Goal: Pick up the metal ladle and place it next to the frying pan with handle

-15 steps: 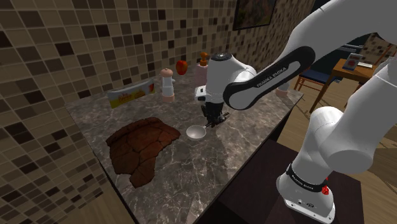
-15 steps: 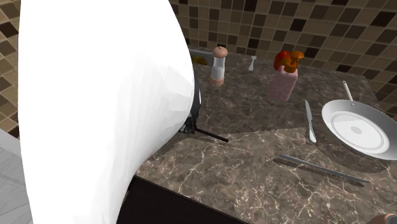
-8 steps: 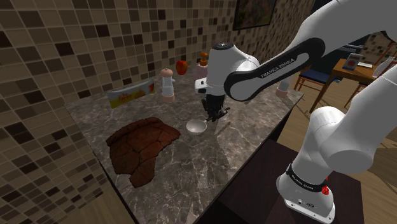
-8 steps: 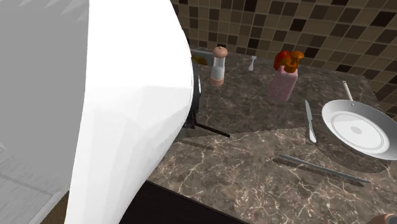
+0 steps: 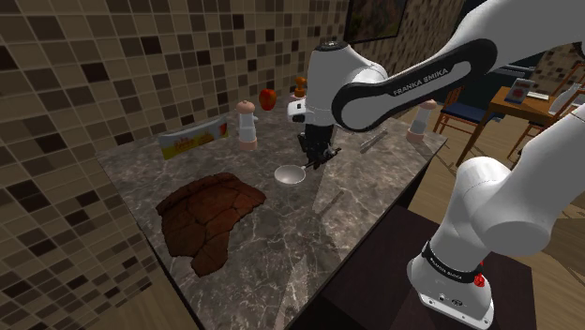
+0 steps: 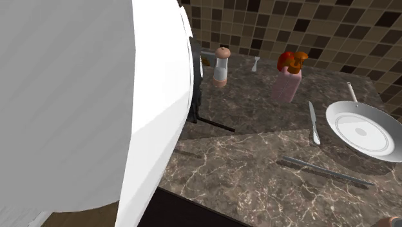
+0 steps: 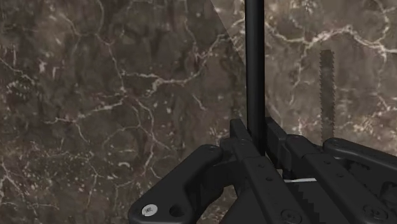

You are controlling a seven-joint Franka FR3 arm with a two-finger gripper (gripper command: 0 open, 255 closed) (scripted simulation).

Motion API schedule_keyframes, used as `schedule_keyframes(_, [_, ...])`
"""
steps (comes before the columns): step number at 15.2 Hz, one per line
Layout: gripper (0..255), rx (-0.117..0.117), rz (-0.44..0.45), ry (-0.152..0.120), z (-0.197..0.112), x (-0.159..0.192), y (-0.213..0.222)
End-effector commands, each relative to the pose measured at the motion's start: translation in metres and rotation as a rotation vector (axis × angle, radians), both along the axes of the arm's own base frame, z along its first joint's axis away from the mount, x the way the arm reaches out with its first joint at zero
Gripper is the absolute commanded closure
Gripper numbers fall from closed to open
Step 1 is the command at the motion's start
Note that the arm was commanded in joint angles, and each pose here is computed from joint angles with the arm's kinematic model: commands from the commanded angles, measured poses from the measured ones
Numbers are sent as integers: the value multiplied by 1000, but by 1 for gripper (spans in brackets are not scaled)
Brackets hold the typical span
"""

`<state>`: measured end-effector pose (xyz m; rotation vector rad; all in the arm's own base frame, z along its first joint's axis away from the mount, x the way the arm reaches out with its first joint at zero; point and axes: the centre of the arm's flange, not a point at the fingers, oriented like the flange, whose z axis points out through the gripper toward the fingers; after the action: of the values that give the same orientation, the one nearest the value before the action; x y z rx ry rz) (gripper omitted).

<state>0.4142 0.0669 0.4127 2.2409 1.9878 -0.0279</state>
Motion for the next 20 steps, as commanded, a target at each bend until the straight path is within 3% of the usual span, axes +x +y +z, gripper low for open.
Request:
schedule_keyframes(1, [255,0,0,0,10,-1,0])
schedule_keyframes(5, [255,0,0,0,31,-1,0])
schedule_keyframes(20, [255,0,0,0,32,-10,-197])
